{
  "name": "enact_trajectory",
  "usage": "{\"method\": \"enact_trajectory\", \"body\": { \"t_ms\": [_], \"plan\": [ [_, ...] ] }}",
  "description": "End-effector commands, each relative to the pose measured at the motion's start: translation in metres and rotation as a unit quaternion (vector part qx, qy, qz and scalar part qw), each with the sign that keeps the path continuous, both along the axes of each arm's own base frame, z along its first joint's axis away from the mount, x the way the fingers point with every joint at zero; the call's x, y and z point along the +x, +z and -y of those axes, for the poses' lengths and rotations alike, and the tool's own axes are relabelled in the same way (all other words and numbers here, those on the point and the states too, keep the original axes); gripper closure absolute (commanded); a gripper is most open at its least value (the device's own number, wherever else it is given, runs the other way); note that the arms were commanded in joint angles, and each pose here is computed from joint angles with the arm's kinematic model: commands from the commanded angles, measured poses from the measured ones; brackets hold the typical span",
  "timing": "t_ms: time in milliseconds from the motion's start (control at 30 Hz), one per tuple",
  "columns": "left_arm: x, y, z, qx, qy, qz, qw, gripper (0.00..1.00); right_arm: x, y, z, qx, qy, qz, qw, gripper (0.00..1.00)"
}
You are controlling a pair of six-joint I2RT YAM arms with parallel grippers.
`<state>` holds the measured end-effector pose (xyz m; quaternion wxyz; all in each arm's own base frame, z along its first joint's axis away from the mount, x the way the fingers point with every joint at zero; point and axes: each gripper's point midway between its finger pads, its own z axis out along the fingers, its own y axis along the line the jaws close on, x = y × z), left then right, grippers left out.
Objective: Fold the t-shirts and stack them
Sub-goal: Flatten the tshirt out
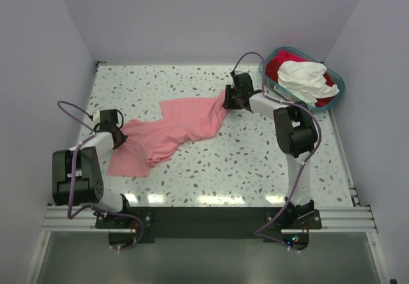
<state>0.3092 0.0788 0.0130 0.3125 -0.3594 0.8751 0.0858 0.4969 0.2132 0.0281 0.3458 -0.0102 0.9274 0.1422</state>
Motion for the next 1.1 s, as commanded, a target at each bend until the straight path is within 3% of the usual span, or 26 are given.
{"method": "enact_trajectory", "body": {
  "t_ms": [0, 67, 100, 133, 233, 367, 467, 700, 967, 1067],
  "plan": [
    [-0.006, -0.013, 0.014, -0.038, -0.021, -0.022, 0.999, 0.85, 0.017, -0.001, -0.004, 0.009, -0.003, 0.015, 1.0, 0.68],
    [-0.003, -0.01, 0.012, -0.032, -0.022, -0.019, 0.999, 1.0, 0.023, 0.004, -0.008, 0.013, -0.001, 0.02, 1.0, 0.84],
    [0.0, -0.005, 0.011, -0.028, -0.022, -0.015, 0.999, 1.0, 0.024, 0.006, -0.006, 0.008, -0.005, 0.019, 1.0, 0.97],
    [0.003, -0.002, 0.009, -0.025, -0.022, -0.013, 0.999, 1.0, 0.027, 0.015, -0.006, 0.005, -0.003, 0.028, 1.0, 1.0],
    [0.015, 0.019, 0.002, -0.008, -0.02, 0.003, 1.0, 1.0, 0.042, 0.055, -0.002, -0.005, -0.003, 0.064, 0.998, 1.0],
    [0.032, 0.076, -0.014, 0.029, 0.0, 0.05, 0.998, 1.0, 0.056, 0.156, 0.028, -0.03, -0.038, 0.14, 0.989, 1.0],
    [0.035, 0.125, -0.024, 0.055, 0.017, 0.09, 0.994, 1.0, 0.04, 0.208, 0.07, -0.065, -0.087, 0.172, 0.979, 1.0],
    [0.032, 0.229, -0.024, 0.081, 0.012, 0.197, 0.977, 1.0, 0.0, 0.273, 0.118, -0.072, -0.12, 0.214, 0.967, 1.0],
    [0.095, 0.337, -0.017, 0.072, -0.032, 0.296, 0.952, 1.0, 0.033, 0.357, 0.135, -0.077, -0.129, 0.292, 0.945, 1.0],
    [0.103, 0.384, -0.011, 0.072, -0.048, 0.339, 0.937, 1.0, 0.033, 0.383, 0.135, -0.074, -0.122, 0.321, 0.936, 1.0]
  ]
}}
